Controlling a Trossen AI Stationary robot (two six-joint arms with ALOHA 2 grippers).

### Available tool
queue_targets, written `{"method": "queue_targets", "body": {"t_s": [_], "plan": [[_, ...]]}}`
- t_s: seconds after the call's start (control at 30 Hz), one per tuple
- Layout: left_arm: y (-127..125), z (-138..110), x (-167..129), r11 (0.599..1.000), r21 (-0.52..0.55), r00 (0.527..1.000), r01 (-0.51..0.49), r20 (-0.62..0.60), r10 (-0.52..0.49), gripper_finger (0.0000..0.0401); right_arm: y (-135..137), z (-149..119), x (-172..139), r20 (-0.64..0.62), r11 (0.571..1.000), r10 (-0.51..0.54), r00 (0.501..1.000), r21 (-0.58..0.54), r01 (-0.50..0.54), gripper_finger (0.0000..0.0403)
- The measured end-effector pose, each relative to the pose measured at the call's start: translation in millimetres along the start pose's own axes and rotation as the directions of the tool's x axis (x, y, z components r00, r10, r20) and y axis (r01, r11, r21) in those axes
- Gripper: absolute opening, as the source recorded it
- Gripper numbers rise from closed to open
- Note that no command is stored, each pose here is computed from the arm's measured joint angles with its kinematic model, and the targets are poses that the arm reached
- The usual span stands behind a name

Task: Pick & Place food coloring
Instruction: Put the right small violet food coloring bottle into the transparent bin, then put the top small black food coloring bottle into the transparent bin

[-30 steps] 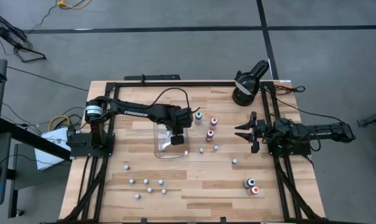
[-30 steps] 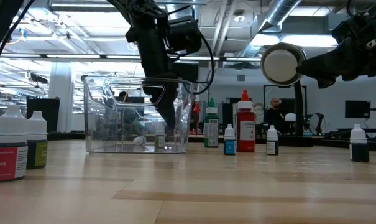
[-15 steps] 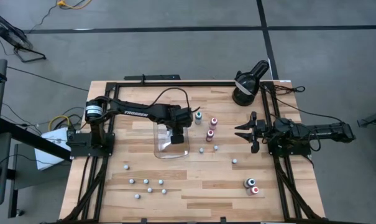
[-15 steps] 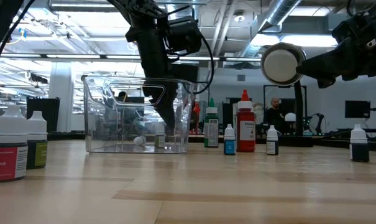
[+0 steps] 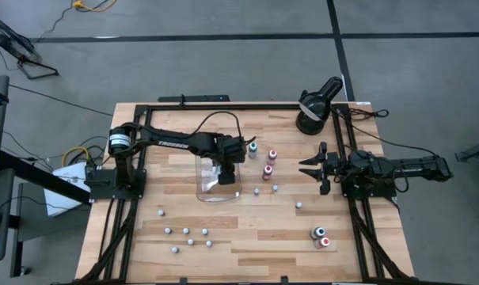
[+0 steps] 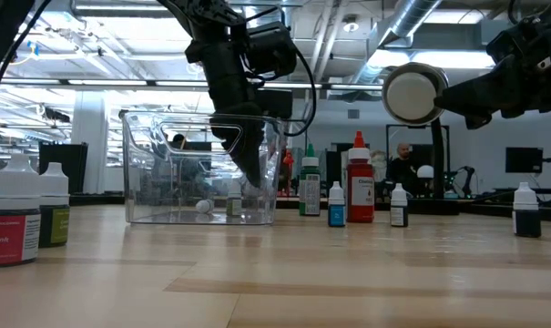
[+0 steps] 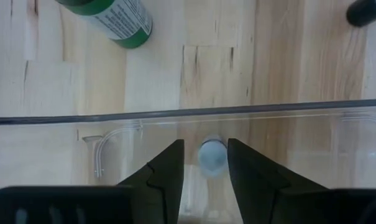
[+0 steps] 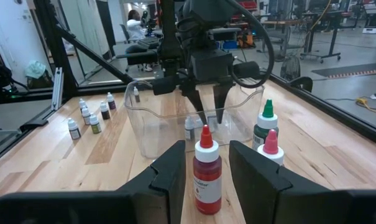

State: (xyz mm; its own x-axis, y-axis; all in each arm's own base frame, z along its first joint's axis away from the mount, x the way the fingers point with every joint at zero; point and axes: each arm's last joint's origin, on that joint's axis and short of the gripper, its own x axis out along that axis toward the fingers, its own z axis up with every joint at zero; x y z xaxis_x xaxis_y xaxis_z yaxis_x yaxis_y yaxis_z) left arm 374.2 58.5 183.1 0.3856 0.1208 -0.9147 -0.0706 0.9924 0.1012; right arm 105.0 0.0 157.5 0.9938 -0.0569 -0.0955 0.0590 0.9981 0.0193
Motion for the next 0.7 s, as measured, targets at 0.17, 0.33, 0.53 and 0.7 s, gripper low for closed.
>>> {"method": "queue_targets", "body": {"t_s": [0.17, 0.33, 0.53, 0.7], "plan": [[-0.1, 0.0, 0.0, 1.0, 0.0, 1.0, 0.005, 0.0, -0.005, 0.0116, 0.0, -0.1, 0.0, 0.0, 1.0, 0.0, 1.0, 0.0, 0.0, 0.0113], [-0.1, 0.0, 0.1, 1.0, 0.0, 1.0, 0.004, 0.0, -0.004, 0.0116, 0.0, -0.2, 0.0, -0.001, 1.0, 0.0, 1.0, 0.0, 0.0, 0.0113], [-0.1, -0.8, -1.3, 1.0, -0.019, 1.0, 0.005, -0.007, -0.005, 0.0116, 0.0, 0.0, 0.0, 0.0, 1.0, 0.0, 1.0, 0.0, 0.0, 0.0113], [-0.8, 1.2, -11.5, 0.999, -0.027, 1.0, 0.019, 0.025, -0.018, 0.0116, 0.0, -0.1, 0.0, 0.0, 1.0, 0.0, 1.0, 0.0, 0.0, 0.0113]]}}
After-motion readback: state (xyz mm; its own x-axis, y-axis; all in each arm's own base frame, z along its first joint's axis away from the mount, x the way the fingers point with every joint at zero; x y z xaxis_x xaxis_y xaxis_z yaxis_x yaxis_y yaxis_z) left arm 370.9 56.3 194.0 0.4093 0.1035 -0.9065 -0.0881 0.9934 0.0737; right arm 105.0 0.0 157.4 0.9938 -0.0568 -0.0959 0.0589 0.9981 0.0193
